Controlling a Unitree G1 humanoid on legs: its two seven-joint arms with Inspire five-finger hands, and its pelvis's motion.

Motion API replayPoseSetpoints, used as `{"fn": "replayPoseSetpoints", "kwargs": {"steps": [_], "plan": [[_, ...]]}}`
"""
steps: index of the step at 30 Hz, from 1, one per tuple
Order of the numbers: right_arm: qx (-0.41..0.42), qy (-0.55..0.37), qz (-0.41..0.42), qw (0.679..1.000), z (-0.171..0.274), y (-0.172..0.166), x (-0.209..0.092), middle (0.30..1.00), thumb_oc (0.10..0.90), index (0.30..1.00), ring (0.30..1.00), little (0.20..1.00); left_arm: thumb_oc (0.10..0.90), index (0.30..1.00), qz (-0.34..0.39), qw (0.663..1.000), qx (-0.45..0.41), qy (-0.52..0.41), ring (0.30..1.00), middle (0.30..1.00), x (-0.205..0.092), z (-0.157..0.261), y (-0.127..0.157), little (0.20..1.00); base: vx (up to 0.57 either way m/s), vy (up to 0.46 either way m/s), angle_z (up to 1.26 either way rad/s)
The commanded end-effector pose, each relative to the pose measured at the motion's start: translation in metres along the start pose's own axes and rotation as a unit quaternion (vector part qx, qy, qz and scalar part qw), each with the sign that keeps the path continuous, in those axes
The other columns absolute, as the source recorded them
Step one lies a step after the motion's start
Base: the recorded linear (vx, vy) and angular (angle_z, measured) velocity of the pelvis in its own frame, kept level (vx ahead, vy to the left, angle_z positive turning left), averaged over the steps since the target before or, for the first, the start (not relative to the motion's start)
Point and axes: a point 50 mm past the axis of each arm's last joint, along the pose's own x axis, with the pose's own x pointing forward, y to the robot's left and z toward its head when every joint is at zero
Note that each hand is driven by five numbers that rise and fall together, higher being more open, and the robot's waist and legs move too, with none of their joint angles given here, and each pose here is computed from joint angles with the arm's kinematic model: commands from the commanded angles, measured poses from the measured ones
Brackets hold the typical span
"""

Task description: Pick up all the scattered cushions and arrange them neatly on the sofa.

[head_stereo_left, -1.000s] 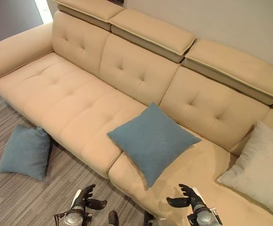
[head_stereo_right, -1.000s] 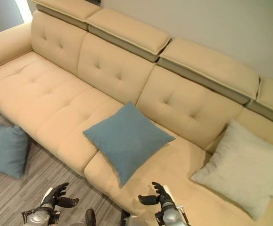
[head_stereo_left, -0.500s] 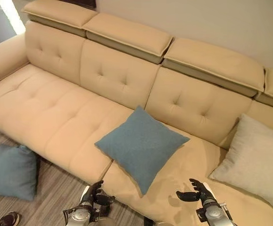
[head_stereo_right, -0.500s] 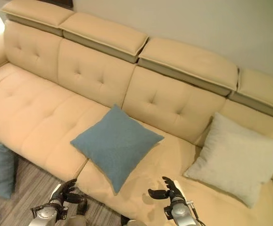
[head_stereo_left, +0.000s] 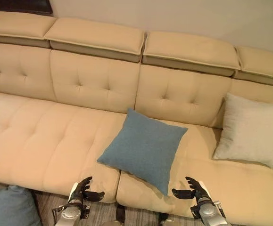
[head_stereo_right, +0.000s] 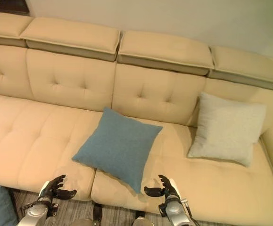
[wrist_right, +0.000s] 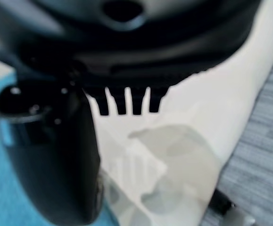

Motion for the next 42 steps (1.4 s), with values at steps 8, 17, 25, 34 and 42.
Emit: {"fn": "replayPoseSetpoints", "kwargs": {"steps": [8, 17, 25, 34, 42], "plan": [[0.167, -0.131, -0.137, 0.967, 0.055, -0.060, -0.003, 0.900, 0.800, 0.900, 0.900, 0.900, 0.800, 0.900, 0.025, 0.998, -0.057, -0.028, 0.900, 0.900, -0.010, -0.002, -0.005, 0.900, 0.06, 0.018, -0.27], [0.338, -0.123, -0.098, 0.928, 0.061, -0.042, 0.000, 0.900, 0.800, 0.900, 0.900, 0.900, 0.800, 0.900, 0.033, 0.997, -0.070, -0.019, 0.900, 0.900, -0.014, -0.009, -0.004, 0.900, 0.06, 0.012, 0.01], [0.444, -0.101, -0.042, 0.889, 0.070, -0.016, 0.005, 0.900, 0.800, 0.900, 0.900, 0.900, 0.800, 0.900, 0.075, 0.991, -0.096, -0.060, 0.900, 0.900, -0.010, 0.012, 0.014, 0.900, 0.02, 0.013, 0.11], [0.417, -0.085, -0.021, 0.905, 0.073, -0.003, 0.008, 0.900, 0.800, 0.900, 0.900, 0.900, 0.800, 0.900, 0.083, 0.982, -0.111, -0.129, 0.900, 0.900, -0.004, 0.053, 0.017, 0.900, 0.02, 0.013, 0.11], [0.397, -0.067, -0.012, 0.915, 0.062, 0.003, 0.007, 0.900, 0.800, 0.900, 0.900, 0.900, 0.800, 0.900, 0.055, 0.985, -0.104, -0.124, 0.900, 0.900, -0.006, 0.050, 0.004, 0.900, 0.02, 0.007, 0.03]]}}
